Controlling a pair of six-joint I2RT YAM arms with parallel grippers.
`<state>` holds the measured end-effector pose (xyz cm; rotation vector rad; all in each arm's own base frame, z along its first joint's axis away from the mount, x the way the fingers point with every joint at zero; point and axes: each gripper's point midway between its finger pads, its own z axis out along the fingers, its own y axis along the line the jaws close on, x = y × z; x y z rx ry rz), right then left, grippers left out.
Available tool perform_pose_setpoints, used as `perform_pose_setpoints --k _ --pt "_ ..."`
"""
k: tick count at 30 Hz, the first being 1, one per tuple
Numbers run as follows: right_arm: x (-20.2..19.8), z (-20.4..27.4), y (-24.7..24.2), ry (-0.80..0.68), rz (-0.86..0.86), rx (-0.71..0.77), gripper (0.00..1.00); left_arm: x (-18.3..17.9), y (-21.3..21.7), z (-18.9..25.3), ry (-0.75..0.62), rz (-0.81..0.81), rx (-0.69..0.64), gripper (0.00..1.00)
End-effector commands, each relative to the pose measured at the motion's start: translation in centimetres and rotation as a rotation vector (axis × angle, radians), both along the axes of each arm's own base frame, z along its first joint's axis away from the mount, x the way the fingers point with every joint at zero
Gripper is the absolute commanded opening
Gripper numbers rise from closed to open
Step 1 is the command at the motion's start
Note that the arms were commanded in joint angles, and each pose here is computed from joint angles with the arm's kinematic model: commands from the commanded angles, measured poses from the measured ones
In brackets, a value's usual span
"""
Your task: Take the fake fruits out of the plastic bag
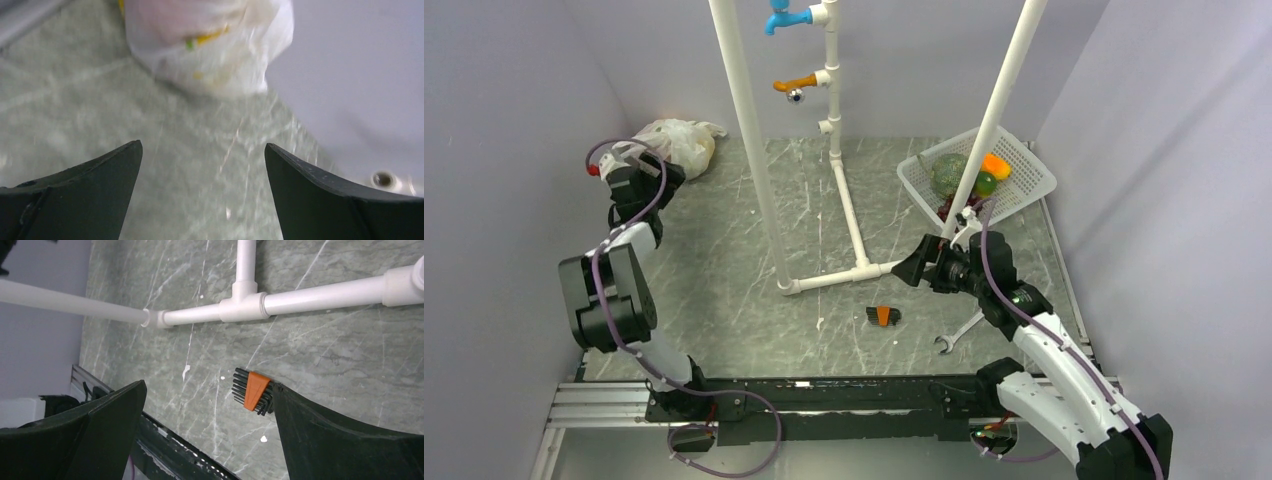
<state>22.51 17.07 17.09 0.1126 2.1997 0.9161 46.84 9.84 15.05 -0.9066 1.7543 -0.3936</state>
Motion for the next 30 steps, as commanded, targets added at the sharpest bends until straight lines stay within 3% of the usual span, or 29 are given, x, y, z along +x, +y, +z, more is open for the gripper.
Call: perform_pose_setpoints --k 1,7,9,15,21,27,30 --pt "1.1 1.8 0.7 -0.11 0.043 -0.051 1.0 5.1 3.7 5.8 -0.31 0.082 0.246 0.99" --pt "2.6 1.9 0.5 -0.15 0.03 -0.188 1.0 9.9 3.0 8.2 -0.527 -0.038 0.371 0.96" --pt "2.7 1.8 0.9 -0.165 0.053 -0.227 1.0 11.1 2.7 8.3 -0.542 -0.063 0.401 0.95" --pt "2.7 0.6 1.5 -0.181 0.088 -0.301 1.0 14.5 2.0 7.6 -0.456 -0.079 0.514 0.94" --pt "3.0 0.8 1.7 -0.202 0.08 -0.33 1.0 16.9 1.2 4.2 -0.275 -0.103 0.608 0.79" --pt "3.2 0.8 1.3 -0.208 0.058 -0.347 1.0 16.6 2.1 1.6 -0.121 -0.078 0.578 0.71" --pt "3.3 1.1 1.3 -0.215 0.056 -0.346 1.0 15.6 1.8 1.2 -0.089 -0.096 0.582 0.56"
